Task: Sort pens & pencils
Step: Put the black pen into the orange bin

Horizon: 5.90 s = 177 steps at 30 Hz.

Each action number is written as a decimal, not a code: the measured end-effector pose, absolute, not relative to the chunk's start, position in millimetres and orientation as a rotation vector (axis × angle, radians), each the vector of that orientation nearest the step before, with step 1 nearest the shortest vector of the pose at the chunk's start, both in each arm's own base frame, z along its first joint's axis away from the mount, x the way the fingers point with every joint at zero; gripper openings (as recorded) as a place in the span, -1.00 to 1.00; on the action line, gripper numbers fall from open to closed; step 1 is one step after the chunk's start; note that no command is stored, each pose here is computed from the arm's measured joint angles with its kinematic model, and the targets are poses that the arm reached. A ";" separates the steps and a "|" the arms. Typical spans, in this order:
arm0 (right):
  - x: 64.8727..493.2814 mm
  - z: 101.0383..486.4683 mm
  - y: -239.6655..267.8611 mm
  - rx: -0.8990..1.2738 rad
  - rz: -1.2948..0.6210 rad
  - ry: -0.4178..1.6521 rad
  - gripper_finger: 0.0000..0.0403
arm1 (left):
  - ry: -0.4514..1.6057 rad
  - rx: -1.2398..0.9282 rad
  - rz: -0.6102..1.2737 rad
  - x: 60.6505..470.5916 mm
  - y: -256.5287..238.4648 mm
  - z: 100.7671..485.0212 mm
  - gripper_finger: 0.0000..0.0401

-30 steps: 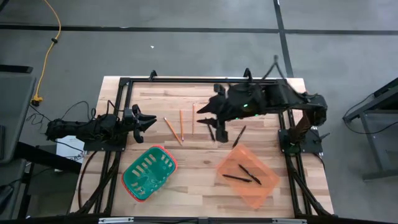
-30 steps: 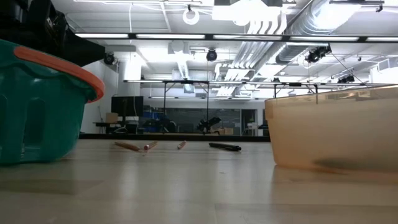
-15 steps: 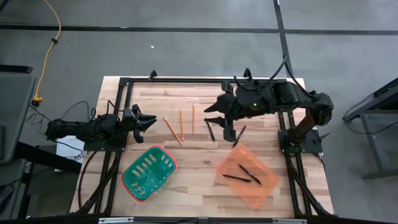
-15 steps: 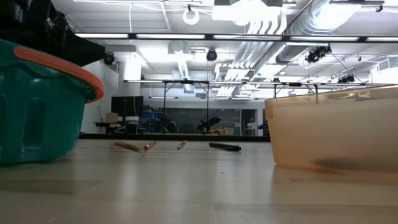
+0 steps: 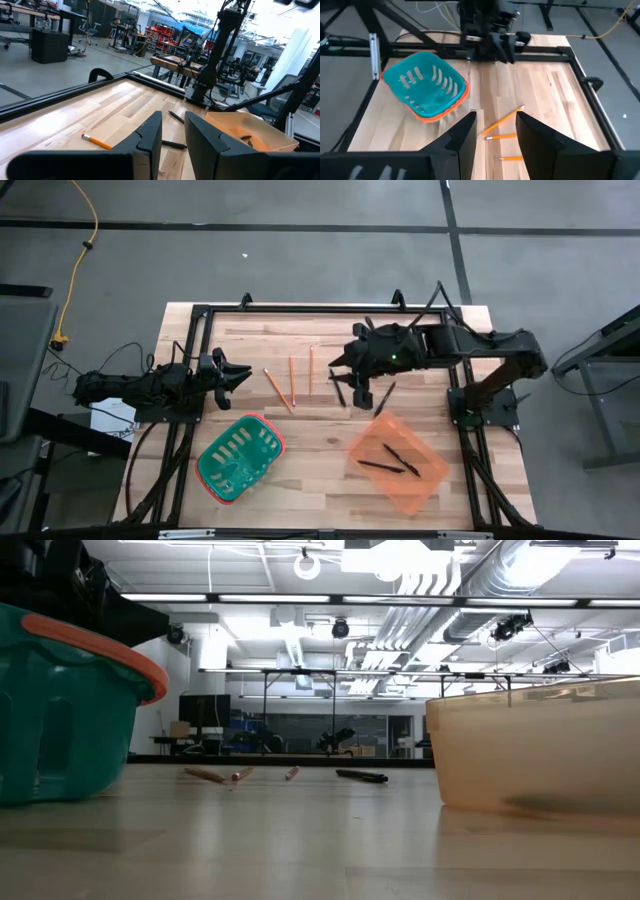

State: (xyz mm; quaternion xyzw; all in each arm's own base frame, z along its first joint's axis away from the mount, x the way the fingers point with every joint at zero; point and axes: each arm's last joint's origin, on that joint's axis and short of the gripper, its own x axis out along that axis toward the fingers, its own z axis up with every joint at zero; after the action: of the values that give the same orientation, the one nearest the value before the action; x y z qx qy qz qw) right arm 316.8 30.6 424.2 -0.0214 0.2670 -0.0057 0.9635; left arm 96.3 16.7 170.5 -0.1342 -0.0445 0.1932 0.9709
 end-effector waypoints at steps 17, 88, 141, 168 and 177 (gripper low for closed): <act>317.1 313.0 -27.5 0.278 -0.365 0.746 -0.35 | -0.090 -0.271 0.390 96.3 16.7 170.5 -0.64; 419.3 127.8 -64.5 0.492 -0.496 1.479 -0.35 | -0.090 -0.271 0.390 96.3 16.7 170.5 -0.64; 362.5 274.6 5.3 0.457 -0.319 1.344 -0.98 | -0.089 -0.271 0.390 96.4 16.7 170.4 -0.64; 304.0 227.5 124.3 0.363 -0.411 1.609 -0.93 | -0.090 -0.271 0.390 96.3 16.7 170.4 -0.64; 286.1 204.7 143.6 0.369 -0.448 1.645 -0.93 | -0.090 -0.271 0.390 96.4 16.6 170.4 -0.64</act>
State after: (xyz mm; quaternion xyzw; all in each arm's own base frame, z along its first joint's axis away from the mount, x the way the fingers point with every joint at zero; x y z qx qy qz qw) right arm 286.1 143.6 204.7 0.1619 0.7221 -0.1968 0.6431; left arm 96.4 16.6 170.4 -0.1344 -0.0443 0.1929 0.9710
